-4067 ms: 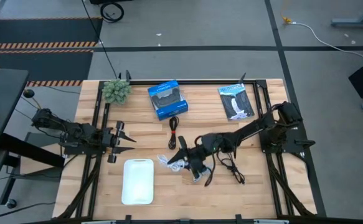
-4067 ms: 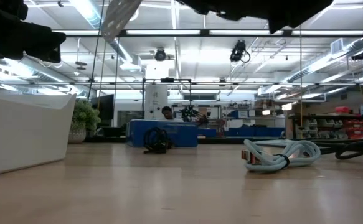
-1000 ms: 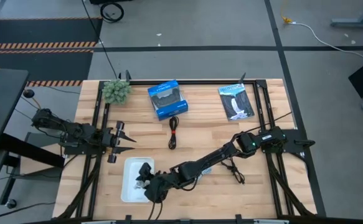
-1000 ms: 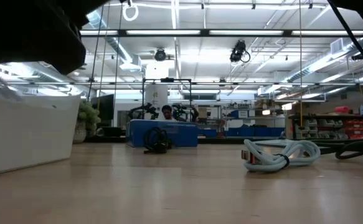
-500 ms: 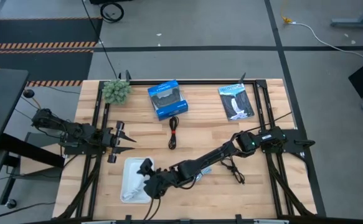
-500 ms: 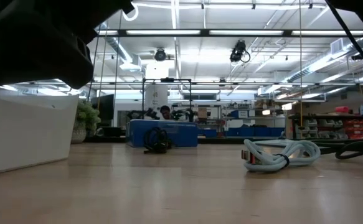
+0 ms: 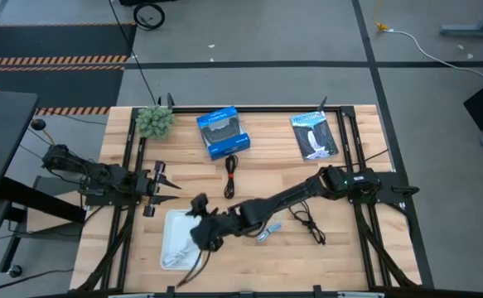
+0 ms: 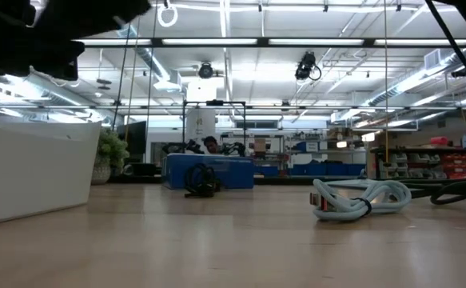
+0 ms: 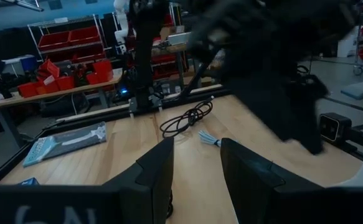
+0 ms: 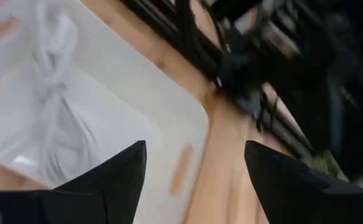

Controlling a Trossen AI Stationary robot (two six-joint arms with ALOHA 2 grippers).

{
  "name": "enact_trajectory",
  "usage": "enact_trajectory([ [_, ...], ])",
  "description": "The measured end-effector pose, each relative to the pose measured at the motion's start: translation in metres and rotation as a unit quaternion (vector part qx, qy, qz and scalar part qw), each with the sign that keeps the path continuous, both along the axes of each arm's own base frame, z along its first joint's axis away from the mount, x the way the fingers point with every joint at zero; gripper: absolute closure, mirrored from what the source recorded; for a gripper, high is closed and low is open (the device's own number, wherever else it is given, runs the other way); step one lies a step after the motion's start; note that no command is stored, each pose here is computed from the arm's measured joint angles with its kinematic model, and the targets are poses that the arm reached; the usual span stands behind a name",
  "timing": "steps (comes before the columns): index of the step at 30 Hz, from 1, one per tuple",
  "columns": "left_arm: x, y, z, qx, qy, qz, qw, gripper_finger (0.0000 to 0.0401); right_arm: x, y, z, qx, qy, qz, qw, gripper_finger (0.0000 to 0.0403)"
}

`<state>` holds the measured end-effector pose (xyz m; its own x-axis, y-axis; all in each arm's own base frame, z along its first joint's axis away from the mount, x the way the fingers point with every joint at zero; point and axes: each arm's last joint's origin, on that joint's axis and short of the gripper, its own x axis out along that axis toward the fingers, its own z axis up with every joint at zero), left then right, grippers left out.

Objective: Pick and place USB-C Cables
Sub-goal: Put the left black charger cable into the white bin

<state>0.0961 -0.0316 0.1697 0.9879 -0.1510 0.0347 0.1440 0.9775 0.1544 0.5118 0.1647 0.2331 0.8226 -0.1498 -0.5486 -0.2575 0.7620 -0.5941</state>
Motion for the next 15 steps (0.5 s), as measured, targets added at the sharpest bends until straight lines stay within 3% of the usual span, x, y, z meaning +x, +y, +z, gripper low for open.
enact_trajectory([
  [6, 0.000, 0.000, 0.000, 0.000, 0.000, 0.000, 1.000, 0.0259, -0.014, -0.041, -0.005, -0.030, 0.134, -0.035, 0.990, 0.0126],
  [12, 0.000, 0.000, 0.000, 0.000, 0.000, 0.000, 1.000, 0.0259, -0.033, -0.087, -0.022, -0.075, 0.307, -0.043, 0.948, 0.0129],
  [15, 0.000, 0.000, 0.000, 0.000, 0.000, 0.000, 1.000, 0.0259, -0.036, -0.109, -0.027, -0.074, 0.352, -0.041, 0.932, 0.0133],
])
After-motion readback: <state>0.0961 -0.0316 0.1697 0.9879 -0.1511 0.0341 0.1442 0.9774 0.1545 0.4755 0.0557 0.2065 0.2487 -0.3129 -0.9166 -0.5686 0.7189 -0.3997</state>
